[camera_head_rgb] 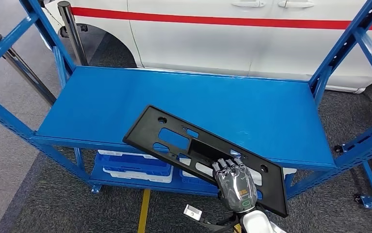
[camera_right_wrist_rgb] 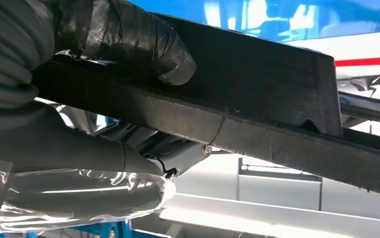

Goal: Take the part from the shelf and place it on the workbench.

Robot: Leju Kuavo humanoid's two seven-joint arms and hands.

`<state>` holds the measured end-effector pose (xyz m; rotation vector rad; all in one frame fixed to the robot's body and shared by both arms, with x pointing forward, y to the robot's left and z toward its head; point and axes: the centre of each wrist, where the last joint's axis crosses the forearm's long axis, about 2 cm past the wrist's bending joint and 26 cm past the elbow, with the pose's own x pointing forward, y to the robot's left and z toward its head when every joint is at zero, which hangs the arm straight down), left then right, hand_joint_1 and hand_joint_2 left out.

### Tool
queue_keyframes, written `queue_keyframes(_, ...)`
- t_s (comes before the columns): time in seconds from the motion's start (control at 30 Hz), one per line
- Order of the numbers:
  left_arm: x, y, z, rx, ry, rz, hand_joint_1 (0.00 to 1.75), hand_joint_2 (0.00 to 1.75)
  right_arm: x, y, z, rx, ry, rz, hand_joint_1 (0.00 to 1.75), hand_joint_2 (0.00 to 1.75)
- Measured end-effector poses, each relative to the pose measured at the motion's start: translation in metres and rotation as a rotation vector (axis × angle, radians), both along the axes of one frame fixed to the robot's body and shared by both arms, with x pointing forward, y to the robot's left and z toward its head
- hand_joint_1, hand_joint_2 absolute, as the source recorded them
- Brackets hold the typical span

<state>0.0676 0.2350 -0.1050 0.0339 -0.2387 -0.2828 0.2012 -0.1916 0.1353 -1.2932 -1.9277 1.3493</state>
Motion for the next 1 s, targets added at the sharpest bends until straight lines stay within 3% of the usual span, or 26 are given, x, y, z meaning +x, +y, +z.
queue_keyframes(0.47, -0.001, -0.001, 0.000, -0.014, 0.007, -0.006, 0.00, 1.75, -0.002, -0.003, -0.002, 0.002, 0.006, -0.020, 1.75, 1.75)
queue_keyframes(0.73, -0.005, -0.003, 0.000, -0.012, 0.011, 0.012, 0.00, 1.75, -0.015, -0.015, -0.009, 0.011, 0.026, -0.074, 1.75, 1.75)
queue_keyframes(0.87, -0.005, -0.004, 0.000, -0.010, 0.008, 0.009, 0.00, 1.75, -0.027, -0.012, -0.014, 0.052, 0.062, -0.019, 1.75, 1.75)
queue_keyframes(1.0, -0.001, -0.014, 0.002, 0.006, -0.002, -0.002, 0.00, 1.75, -0.036, 0.003, -0.012, 0.247, 0.219, 0.086, 1.75, 1.75)
